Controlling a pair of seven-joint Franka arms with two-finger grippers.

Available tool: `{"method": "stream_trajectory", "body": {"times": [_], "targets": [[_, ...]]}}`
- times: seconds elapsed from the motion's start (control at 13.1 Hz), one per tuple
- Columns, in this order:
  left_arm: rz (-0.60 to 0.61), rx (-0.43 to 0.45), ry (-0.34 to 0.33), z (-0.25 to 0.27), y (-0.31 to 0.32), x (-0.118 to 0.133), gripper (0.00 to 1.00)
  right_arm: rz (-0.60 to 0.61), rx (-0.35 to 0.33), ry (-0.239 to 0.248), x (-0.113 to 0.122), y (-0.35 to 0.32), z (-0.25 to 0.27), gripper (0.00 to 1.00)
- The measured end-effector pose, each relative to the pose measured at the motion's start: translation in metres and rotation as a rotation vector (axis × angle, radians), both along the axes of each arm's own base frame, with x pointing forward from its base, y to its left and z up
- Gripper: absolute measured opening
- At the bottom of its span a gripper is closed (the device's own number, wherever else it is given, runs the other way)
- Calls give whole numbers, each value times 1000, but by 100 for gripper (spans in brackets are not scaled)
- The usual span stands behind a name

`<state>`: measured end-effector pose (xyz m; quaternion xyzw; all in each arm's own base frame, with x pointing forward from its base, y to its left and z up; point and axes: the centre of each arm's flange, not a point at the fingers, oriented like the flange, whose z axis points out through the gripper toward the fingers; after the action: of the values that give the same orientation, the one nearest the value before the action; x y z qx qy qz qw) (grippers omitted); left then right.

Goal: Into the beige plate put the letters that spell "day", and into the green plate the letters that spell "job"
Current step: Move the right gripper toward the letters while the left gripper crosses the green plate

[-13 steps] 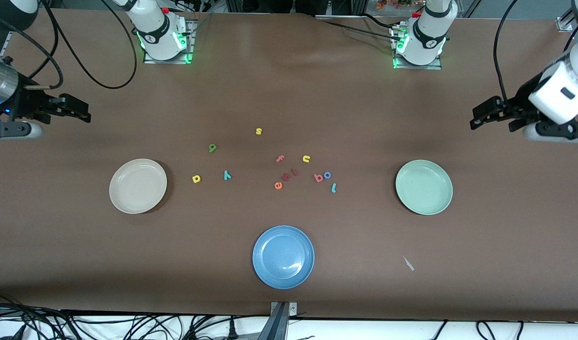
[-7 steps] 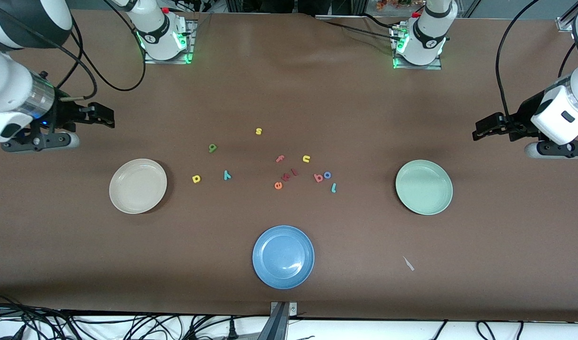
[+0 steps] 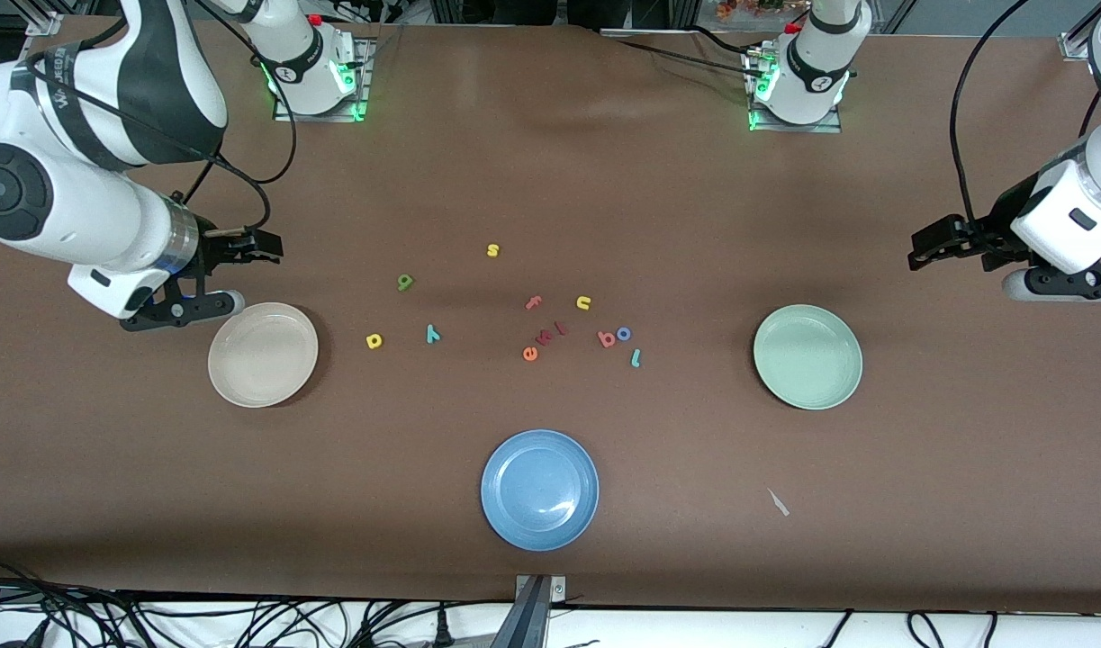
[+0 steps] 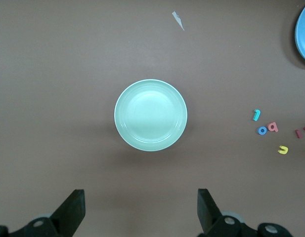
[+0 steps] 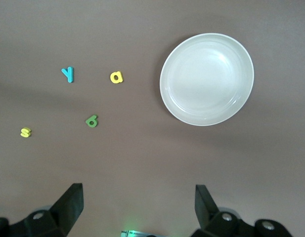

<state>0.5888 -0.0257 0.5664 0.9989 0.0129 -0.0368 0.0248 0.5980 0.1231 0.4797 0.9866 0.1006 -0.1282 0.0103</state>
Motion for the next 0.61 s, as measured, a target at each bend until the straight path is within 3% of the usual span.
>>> {"method": "stream_trajectory", "body": {"times": [0.3,0.61], "targets": [[1,-1,8,-5,2,2,100,32,-4,23,-6,24,-12,100],[-19,-3,-3,0,-8,3,100,-42,5,33,-12,28,-33,100]]}}
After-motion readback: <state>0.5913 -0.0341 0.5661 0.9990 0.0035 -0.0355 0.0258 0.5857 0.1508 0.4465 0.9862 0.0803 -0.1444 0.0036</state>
